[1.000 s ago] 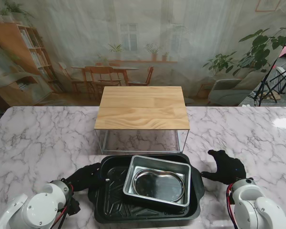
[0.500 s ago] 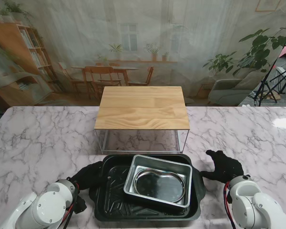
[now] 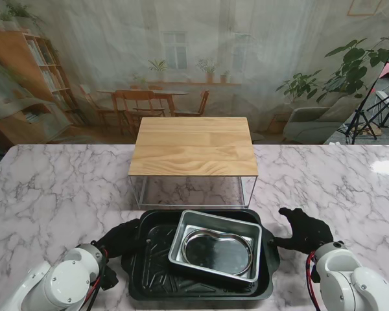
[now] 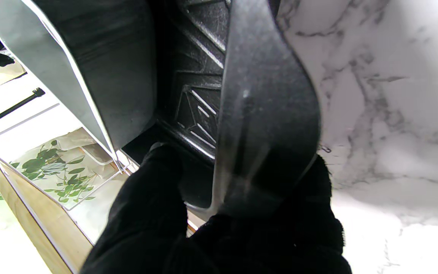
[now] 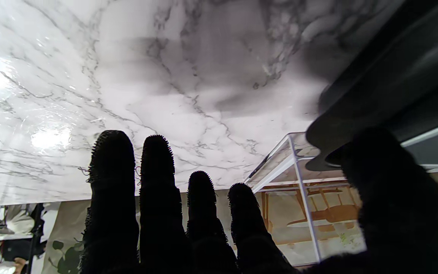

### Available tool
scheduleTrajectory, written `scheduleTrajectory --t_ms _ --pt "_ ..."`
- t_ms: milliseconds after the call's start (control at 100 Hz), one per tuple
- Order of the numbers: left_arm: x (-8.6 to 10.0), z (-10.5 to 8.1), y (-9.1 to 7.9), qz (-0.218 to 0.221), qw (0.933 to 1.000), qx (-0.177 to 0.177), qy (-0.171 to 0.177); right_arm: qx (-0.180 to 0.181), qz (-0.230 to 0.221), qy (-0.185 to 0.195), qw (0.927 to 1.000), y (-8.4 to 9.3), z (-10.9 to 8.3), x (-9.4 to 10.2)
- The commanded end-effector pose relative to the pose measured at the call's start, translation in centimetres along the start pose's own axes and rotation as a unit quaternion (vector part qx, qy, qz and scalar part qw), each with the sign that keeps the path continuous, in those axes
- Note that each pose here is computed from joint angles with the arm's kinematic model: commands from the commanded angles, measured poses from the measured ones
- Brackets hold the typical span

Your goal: Stack the baking trays onto the shelf

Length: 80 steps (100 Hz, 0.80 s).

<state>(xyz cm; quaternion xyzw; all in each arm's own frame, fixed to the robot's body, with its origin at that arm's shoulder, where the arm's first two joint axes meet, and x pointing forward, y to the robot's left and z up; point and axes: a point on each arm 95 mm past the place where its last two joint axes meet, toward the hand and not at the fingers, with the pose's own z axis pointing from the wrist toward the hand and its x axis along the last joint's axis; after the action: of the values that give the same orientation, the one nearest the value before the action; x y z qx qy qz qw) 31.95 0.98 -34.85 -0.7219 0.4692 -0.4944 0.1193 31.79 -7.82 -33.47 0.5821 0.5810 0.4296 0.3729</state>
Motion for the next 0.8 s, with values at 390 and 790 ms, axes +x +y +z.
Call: scheduleTrajectory --t_ms 390,790 --pt "0.1 0.0 0.7 -0.006 0.9999 -0.015 0.003 0.075 -0.024 -0.008 0.9968 -1.0 0.2 3.0" --pt "0.2 0.1 1.1 -0.012 0.9997 -0.022 0.002 0.141 -0.015 -0.024 0.9896 -1.9 1.5 4.7"
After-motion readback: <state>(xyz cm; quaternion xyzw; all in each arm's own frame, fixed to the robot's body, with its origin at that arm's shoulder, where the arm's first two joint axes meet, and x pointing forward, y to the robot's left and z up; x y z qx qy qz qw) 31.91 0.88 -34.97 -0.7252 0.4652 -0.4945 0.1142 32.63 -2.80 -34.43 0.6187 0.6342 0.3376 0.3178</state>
